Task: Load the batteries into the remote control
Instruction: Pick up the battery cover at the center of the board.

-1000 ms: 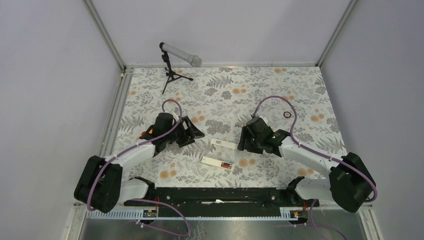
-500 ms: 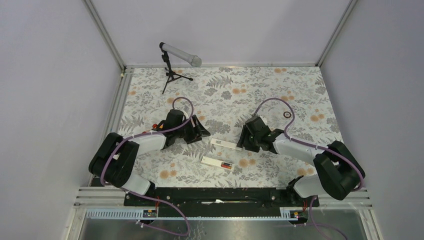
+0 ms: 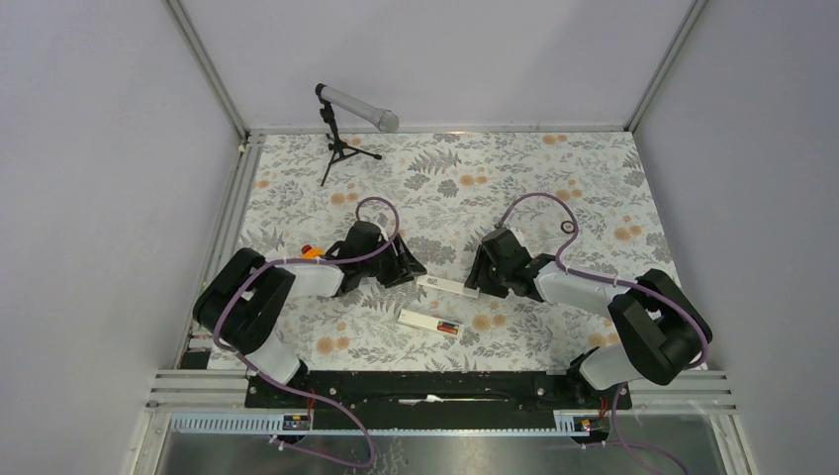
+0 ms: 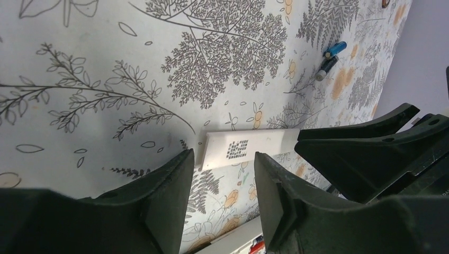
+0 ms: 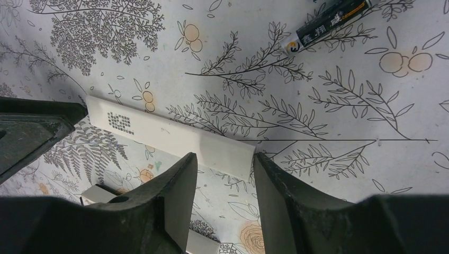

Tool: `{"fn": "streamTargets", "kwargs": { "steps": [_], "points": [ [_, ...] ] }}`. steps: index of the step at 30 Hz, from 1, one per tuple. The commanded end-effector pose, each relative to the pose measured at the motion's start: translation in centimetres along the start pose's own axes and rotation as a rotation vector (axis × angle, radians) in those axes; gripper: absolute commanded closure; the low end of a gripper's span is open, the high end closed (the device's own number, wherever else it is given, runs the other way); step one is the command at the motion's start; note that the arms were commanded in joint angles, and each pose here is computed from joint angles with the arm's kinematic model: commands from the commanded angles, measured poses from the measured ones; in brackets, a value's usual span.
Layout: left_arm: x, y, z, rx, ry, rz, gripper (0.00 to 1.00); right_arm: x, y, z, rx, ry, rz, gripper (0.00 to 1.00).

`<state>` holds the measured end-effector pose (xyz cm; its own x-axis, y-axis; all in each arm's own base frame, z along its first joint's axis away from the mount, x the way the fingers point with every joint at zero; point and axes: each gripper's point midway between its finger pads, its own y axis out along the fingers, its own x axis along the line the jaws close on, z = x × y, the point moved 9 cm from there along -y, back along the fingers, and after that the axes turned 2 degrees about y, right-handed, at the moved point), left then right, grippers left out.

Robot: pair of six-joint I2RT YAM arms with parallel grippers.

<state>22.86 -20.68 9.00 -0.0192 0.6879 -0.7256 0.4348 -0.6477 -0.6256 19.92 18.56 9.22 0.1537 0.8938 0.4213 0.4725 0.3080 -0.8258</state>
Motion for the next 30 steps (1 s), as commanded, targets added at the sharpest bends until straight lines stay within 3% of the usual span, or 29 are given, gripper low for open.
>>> {"fn": "streamTargets", "kwargs": {
  "steps": [1, 10, 19, 30],
  "points": [
    [-1.6, 1.1, -1.4, -0.093, 0.040, 0.051, 0.50, -1.0, 0.5, 0.0, -0.018, -0.001, 0.067, 0.49],
    [-2.5, 0.5, 0.1, 0.034, -0.061, 0.140, 0.54, 0.0, 0.4, 0.6, 0.057, -0.001, -0.030, 0.49],
    [-4.8, -2.2, 0.6, 0.051, -0.052, 0.245, 0.55, 1.2, -1.6, 0.1, 0.048, 0.005, -0.138, 0.50],
    [-5.6, -4.4, 3.1, 0.087, -0.059, 0.226, 0.55, 0.5, -2.7, 1.3, 0.108, -0.004, -0.172, 0.50]
  ]
}}
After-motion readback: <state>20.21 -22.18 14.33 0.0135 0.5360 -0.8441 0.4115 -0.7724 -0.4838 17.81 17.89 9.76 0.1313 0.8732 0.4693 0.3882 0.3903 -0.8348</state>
